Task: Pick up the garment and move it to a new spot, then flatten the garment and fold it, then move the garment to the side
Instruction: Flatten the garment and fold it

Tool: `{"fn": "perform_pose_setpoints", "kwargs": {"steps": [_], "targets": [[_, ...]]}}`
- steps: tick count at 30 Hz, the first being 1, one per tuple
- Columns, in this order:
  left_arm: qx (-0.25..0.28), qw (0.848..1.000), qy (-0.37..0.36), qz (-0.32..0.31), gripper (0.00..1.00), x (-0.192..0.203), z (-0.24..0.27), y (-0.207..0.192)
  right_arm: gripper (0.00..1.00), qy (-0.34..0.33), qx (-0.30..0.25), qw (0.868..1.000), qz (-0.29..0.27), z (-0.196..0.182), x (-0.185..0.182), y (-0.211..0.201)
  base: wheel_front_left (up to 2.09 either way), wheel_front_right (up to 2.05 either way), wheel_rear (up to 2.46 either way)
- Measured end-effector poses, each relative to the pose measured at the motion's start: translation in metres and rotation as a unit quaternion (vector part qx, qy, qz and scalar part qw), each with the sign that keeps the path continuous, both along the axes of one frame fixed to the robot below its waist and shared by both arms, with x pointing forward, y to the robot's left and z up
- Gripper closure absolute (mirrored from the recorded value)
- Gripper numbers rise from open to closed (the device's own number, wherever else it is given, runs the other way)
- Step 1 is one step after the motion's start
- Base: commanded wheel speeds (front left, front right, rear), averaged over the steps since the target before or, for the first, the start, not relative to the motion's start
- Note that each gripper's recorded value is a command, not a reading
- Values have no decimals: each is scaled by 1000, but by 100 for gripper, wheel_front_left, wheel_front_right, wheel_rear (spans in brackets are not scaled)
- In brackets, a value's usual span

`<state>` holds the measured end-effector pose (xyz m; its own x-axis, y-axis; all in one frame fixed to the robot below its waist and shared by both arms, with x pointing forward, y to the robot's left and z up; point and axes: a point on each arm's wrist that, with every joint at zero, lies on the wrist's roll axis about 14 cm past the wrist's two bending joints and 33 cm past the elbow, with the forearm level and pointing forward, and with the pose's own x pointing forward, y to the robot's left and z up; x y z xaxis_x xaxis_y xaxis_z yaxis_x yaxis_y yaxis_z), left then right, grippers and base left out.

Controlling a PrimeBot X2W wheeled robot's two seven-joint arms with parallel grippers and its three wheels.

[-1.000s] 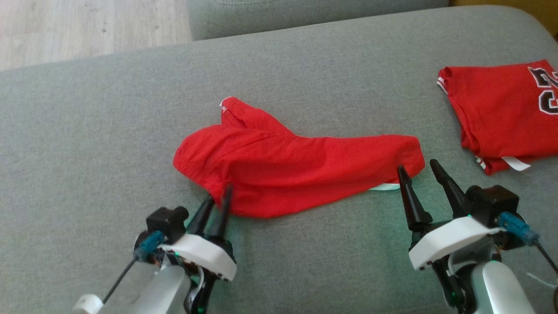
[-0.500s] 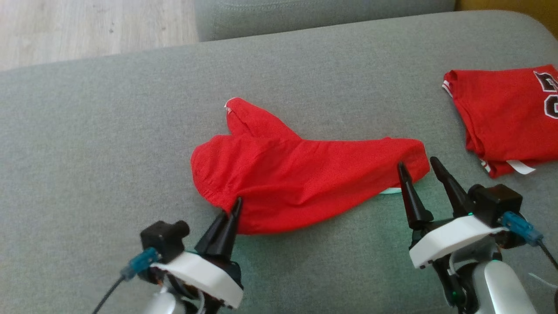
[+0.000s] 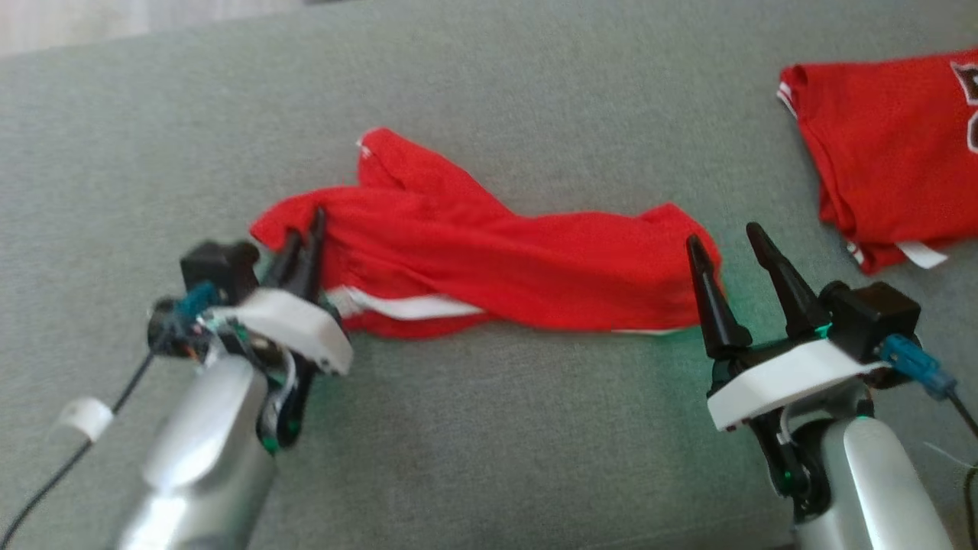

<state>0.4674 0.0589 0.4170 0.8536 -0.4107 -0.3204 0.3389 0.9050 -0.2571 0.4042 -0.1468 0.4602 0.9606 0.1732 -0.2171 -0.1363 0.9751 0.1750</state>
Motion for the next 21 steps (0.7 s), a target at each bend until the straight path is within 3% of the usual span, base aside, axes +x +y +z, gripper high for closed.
{"fn": "perform_pose_setpoints", "kwargs": {"steps": [6,10,11,12,21], "targets": [[64,998,-20,11,100,36,-20,10,0,14,-4,1000,-11,-12,3,-8,0,0,0],[79,996,-28,18,100,49,-28,16,0,9,-6,1000,-16,-11,9,-12,0,0,0],[75,997,-28,18,73,49,-29,15,0,9,-6,1000,-16,-12,9,-12,0,0,0],[71,997,-28,18,0,47,-30,13,0,10,-6,1000,-15,-12,9,-11,0,0,0],[15,999,-38,28,0,22,-13,14,0,-13,-1,1000,-5,5,9,-4,0,0,0]]}}
